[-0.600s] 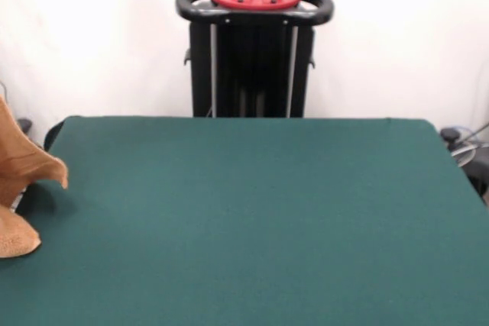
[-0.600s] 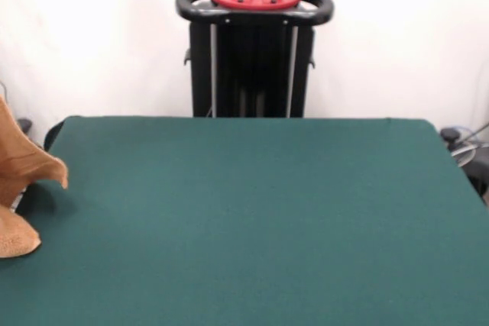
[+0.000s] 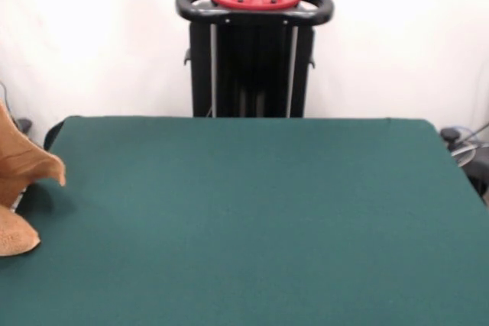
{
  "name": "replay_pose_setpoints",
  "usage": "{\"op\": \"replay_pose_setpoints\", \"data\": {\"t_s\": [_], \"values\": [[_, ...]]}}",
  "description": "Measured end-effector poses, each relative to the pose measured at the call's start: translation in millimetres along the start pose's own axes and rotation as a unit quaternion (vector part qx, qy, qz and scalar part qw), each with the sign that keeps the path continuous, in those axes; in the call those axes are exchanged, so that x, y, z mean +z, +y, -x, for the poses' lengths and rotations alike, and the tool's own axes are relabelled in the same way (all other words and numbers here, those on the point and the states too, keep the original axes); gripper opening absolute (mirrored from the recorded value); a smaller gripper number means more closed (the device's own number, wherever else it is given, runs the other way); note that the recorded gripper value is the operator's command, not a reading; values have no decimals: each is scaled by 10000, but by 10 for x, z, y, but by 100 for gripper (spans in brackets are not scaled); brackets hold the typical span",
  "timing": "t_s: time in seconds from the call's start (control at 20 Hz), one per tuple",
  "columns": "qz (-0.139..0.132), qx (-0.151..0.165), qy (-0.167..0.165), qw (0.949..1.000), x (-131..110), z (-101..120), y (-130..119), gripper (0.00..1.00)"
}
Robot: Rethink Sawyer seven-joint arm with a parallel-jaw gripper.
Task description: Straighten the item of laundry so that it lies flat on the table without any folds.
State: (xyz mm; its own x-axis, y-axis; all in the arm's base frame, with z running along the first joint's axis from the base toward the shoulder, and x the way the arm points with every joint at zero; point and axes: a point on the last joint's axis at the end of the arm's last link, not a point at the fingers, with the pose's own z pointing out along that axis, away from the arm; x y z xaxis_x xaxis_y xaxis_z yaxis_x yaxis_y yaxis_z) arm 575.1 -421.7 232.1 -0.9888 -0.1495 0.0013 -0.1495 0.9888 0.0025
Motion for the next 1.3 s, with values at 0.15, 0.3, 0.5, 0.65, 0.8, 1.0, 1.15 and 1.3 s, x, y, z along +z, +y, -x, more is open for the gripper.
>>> {"op": "replay_pose_setpoints", "data": {"t_s": [0.15,0.3,0.5,0.65,0.8,1.0,1.15,1.3], "values": [[-32,13,-25,10000,-22,16,-35,0],[-109,38,-85,9999,-65,57,-122,0],[-224,91,-181,9995,-149,116,-263,0],[-304,118,-239,9992,-223,146,-337,0],[-333,126,-258,9990,-248,155,-360,0],[-372,139,-287,9988,-279,169,-397,0],[-412,168,-301,9986,-314,174,-469,0],[-426,227,-313,9983,-325,170,-578,0]]}}
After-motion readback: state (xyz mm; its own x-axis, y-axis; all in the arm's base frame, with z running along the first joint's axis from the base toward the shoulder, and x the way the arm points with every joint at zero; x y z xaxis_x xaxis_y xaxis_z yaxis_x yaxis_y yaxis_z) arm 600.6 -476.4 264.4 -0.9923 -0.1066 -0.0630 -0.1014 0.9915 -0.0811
